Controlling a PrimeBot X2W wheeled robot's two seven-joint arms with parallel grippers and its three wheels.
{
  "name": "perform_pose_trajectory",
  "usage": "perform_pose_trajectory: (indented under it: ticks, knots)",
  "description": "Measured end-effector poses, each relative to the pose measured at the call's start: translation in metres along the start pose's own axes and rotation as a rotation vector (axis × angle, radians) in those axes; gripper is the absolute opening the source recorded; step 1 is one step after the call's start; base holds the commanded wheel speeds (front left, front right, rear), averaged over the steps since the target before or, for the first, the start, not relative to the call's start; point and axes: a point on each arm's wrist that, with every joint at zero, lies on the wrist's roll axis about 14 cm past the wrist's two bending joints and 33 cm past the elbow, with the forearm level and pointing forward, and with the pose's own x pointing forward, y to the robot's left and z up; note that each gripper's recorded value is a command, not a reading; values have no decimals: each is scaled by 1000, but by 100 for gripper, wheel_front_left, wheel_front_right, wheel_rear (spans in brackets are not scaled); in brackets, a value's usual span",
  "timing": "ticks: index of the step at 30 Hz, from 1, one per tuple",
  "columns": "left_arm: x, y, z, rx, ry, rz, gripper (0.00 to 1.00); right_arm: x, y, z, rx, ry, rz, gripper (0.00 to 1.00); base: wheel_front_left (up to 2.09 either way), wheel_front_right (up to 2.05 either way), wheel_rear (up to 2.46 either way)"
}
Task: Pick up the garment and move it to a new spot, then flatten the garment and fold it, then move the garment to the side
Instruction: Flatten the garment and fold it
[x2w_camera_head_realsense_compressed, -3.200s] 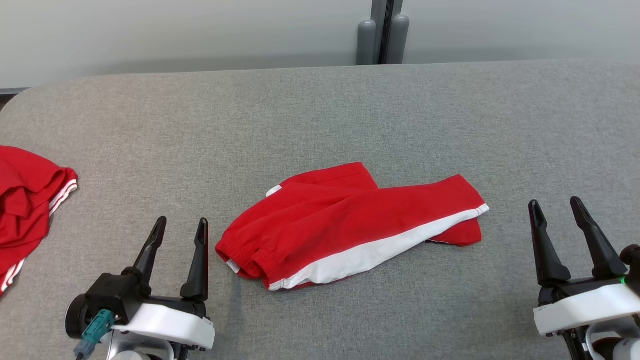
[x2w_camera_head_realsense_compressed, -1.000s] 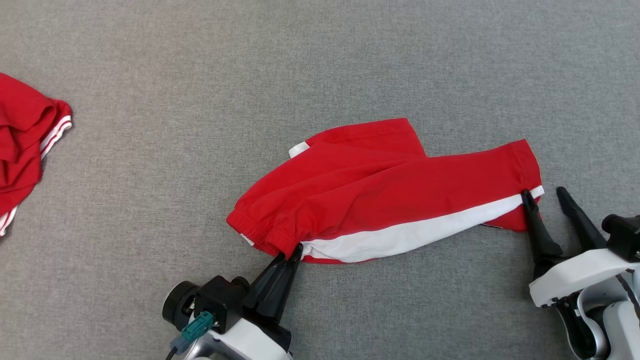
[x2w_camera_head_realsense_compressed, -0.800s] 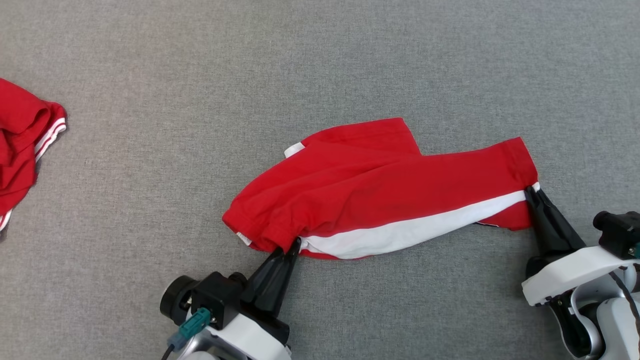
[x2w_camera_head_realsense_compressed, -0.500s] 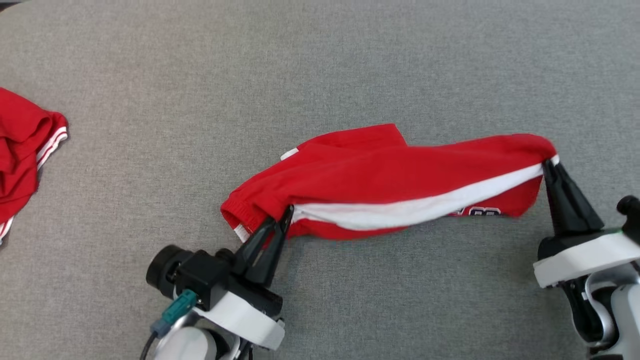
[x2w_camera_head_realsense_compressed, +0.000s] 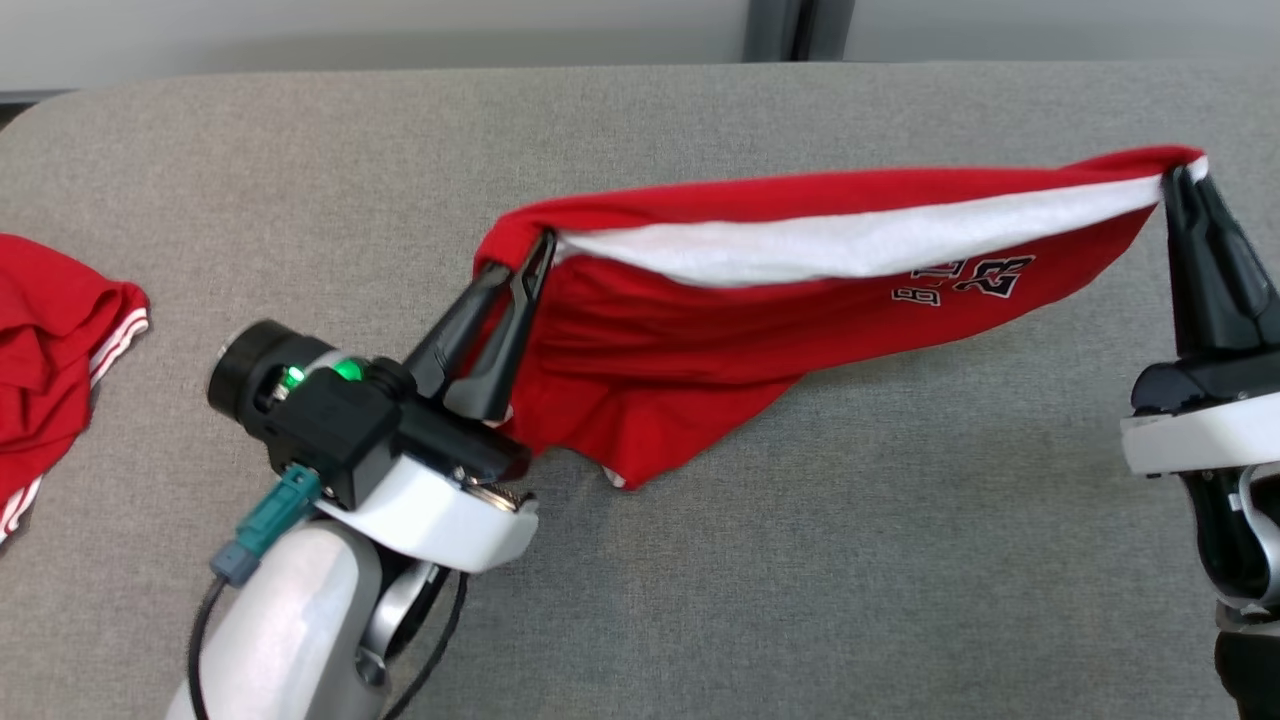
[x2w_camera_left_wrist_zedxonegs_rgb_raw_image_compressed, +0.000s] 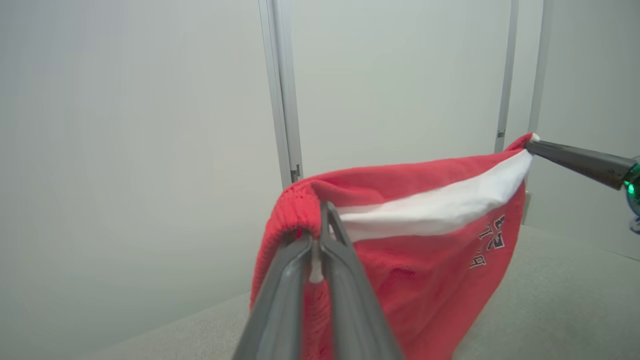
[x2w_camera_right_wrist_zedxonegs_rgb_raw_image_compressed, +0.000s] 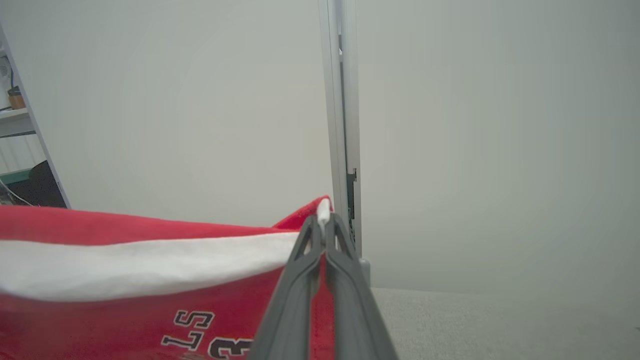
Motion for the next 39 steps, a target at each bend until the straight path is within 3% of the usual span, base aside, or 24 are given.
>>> perform_pose_trajectory:
  ticks: [12,18,29,39]
  knots:
    - [24,-2,128,135,-303,-43,0,3,20,153,-142,-355,67,0,0,0,0]
    - [26,-6,173,166,-381,-64,0,-11,22,204,-189,-460,60,0,0,0,0]
    - [47,-2,165,113,-353,-82,0,1,14,194,-165,-420,45,0,0,0,0]
    - [99,11,140,78,-337,-104,0,60,3,169,-129,-377,66,0,0,0,0]
